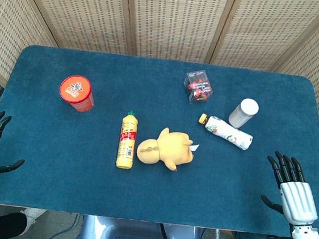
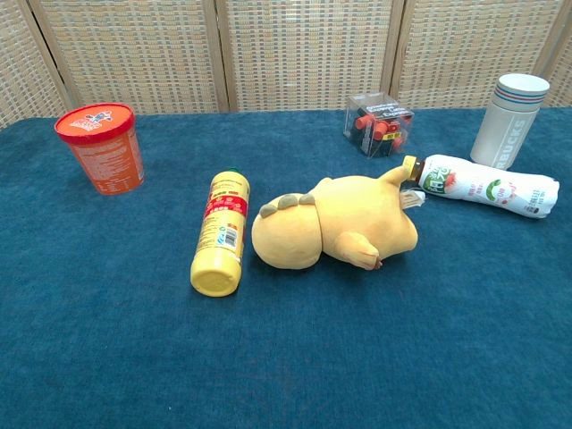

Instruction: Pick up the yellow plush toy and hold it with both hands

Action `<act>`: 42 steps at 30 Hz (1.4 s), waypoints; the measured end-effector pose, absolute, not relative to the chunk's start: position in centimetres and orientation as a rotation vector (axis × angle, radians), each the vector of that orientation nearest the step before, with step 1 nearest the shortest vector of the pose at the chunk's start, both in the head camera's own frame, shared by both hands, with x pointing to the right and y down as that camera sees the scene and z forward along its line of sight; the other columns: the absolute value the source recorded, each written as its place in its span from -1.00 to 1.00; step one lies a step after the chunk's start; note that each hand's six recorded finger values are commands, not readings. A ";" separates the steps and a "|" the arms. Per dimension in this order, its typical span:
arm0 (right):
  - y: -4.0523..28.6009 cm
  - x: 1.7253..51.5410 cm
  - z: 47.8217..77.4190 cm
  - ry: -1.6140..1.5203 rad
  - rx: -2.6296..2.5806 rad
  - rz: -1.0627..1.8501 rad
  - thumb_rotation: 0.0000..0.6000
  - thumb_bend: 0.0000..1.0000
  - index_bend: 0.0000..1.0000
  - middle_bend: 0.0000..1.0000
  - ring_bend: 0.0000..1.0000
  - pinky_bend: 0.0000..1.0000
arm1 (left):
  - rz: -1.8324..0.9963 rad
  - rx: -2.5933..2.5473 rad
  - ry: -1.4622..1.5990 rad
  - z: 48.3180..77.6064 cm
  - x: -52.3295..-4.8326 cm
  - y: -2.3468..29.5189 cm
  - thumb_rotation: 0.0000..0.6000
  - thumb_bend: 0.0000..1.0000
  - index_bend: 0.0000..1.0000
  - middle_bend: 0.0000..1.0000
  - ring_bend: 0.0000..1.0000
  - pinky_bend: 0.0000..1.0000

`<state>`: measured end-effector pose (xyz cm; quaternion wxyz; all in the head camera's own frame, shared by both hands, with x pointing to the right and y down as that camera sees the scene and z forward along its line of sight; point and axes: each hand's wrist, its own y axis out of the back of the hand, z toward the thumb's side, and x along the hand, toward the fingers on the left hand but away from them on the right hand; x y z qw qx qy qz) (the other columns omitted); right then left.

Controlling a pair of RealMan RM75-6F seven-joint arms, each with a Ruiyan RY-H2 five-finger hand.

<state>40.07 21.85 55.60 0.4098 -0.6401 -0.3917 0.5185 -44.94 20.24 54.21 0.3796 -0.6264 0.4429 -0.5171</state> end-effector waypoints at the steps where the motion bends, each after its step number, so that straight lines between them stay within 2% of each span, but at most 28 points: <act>1: 21.9 40.1 55.6 -0.984 -1.613 1.308 1.00 -1.00 -1.00 -1.00 -1.00 -1.00 | -1.321 -1.599 1.132 54.2 -44.9 20.2 1.00 -1.00 -1.00 -1.00 -1.00 -1.00; 12: 21.4 39.2 56.2 -0.949 -1.665 1.296 1.00 -1.00 -1.00 -1.00 -1.00 -1.00 | -1.329 -1.587 1.141 54.1 -45.2 20.1 1.00 -1.00 -1.00 -1.00 -1.00 -1.00; 18: 19.0 34.4 57.3 -0.816 -1.813 1.210 1.00 -1.00 -1.00 -1.00 -1.00 -1.00 | -1.360 -1.584 1.128 54.9 -45.3 19.7 1.00 -1.00 -1.00 -1.00 -1.00 -1.00; 29: 12.4 22.0 59.9 -0.490 -1.934 1.100 1.00 -1.00 -1.00 -1.00 -1.00 -1.00 | -1.440 -1.579 1.095 56.9 -45.8 18.9 1.00 -1.00 -1.00 -1.00 -1.00 -1.00; 36: 10.8 18.2 63.3 -0.410 -1.909 1.184 1.00 -1.00 -1.00 -1.00 -1.00 -1.00 | -1.472 -1.586 1.078 57.9 -46.1 18.6 1.00 -1.00 -1.00 -1.00 -1.00 -1.00; 42: 10.6 15.0 66.0 -0.363 -1.901 1.241 1.00 -0.96 -1.00 -1.00 -1.00 -1.00 | -1.481 -1.591 1.075 58.2 -46.1 18.5 1.00 -1.00 -1.00 -1.00 -1.00 -1.00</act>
